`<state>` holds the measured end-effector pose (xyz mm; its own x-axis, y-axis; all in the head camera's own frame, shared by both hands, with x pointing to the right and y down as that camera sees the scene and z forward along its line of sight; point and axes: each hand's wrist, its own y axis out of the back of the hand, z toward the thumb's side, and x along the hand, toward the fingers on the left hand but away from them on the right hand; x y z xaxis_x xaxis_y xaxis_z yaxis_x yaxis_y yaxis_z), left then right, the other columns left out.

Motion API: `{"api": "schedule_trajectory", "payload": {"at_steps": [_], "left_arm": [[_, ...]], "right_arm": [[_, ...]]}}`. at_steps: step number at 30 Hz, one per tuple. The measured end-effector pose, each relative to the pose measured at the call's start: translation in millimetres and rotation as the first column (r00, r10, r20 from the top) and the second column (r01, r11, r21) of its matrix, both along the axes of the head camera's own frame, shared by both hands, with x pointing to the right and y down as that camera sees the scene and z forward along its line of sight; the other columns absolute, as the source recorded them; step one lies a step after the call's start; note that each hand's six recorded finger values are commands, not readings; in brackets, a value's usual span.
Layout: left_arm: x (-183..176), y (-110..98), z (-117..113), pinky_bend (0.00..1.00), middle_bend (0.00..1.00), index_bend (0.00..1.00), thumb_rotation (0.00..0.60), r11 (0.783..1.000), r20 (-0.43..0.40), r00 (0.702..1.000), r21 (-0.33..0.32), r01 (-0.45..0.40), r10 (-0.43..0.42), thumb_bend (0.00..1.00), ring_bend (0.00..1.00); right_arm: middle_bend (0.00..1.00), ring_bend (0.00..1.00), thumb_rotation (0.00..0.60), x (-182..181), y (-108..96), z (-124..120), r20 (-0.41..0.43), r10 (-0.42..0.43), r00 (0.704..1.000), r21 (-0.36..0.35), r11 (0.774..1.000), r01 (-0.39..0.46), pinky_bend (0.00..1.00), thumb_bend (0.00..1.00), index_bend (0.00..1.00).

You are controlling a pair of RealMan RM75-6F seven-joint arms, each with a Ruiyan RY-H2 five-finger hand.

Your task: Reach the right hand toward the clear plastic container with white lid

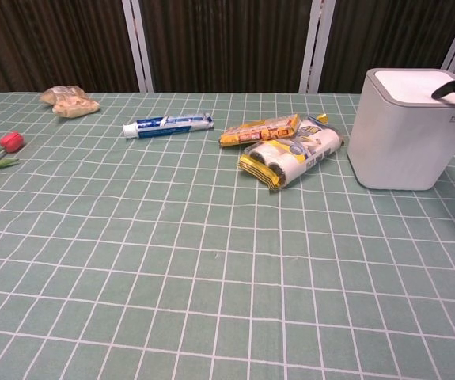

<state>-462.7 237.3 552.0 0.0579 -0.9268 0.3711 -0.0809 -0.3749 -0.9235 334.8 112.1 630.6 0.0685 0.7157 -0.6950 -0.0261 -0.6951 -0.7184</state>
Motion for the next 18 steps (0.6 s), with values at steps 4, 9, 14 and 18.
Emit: {"api": "schedule_trajectory", "payload": {"at_steps": [4,9,14,18], "left_arm": [[0,0,1,0.08,0.0,0.0,0.6,1.0,0.004,1.0,-0.004,0.001,-0.001,0.48,0.0],[1,0,1,0.08,0.0,0.0,0.6,1.0,0.002,1.0,-0.001,-0.002,0.002,0.48,0.0],[1,0,0,0.08,0.0,0.0,0.6,1.0,0.0,1.0,0.001,-0.001,0.001,0.48,0.0],[0,0,-3,0.08,0.0,0.0,0.6,1.0,-0.003,1.0,0.014,-0.001,0.001,0.48,0.0]], "right_arm": [[1.0,1.0,0.6,2,3,8,-0.021,-0.005,1.0,-0.038,0.999,0.004,1.0,0.57,0.0],[1.0,1.0,0.6,2,4,6,-0.024,-0.008,1.0,-0.037,0.999,0.007,1.0,0.57,0.0],[0.99,0.93,0.6,1,2,-5,0.003,0.002,1.0,0.015,1.0,-0.002,0.95,0.57,0.0],[0.7,0.61,0.6,3,-1,-18,0.025,0.015,1.0,0.093,0.996,-0.017,0.72,0.56,0.0]]}}
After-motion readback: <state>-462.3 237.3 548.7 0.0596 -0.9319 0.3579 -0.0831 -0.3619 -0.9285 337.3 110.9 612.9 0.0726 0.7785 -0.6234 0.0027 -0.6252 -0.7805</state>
